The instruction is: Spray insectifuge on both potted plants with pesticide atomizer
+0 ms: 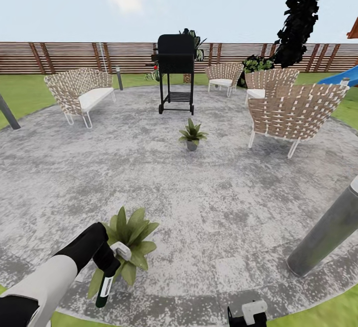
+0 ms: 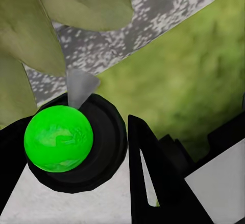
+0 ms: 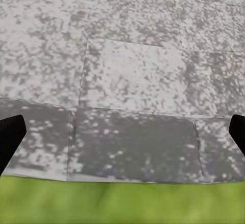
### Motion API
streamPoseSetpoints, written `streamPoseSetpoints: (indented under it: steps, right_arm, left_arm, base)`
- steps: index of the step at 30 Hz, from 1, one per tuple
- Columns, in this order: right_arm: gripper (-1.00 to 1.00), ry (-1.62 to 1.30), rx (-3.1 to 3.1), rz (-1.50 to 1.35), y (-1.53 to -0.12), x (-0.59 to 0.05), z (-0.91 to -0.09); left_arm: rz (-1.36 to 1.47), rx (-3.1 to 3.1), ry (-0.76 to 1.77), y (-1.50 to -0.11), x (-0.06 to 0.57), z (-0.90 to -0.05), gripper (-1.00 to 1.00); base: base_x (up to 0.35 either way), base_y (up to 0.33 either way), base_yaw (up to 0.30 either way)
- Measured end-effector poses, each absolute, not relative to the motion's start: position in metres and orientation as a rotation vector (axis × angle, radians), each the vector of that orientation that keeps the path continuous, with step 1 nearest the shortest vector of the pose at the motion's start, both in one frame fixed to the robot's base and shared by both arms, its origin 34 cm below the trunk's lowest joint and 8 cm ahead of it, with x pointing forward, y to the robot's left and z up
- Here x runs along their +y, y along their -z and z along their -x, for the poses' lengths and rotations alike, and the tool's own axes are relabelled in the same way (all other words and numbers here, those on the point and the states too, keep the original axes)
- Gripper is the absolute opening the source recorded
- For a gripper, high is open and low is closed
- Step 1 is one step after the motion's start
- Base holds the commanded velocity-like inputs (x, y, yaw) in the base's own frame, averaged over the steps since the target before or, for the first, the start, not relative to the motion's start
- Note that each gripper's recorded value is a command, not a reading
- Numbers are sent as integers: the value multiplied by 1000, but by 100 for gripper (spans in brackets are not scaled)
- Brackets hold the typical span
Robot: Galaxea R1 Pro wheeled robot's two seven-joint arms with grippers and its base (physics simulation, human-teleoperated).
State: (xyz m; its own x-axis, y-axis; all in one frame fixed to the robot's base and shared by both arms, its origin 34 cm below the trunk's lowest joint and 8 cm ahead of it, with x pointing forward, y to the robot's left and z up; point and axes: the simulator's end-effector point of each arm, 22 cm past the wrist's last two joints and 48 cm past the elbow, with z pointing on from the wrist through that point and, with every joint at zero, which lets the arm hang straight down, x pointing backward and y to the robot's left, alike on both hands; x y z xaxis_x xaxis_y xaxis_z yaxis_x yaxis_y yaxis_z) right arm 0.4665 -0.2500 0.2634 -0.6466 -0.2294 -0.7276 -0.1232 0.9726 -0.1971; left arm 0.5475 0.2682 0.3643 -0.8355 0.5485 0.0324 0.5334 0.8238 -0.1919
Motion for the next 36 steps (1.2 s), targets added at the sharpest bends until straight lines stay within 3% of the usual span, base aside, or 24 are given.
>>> streamPoseSetpoints:
  steps: [36]
  right_arm:
    - [100, 162, 2294, 247, -231, -250, -455]
  left_arm:
    - [856, -2870, -273, -315, 275, -511, -100]
  base:
    - [0, 0, 0]
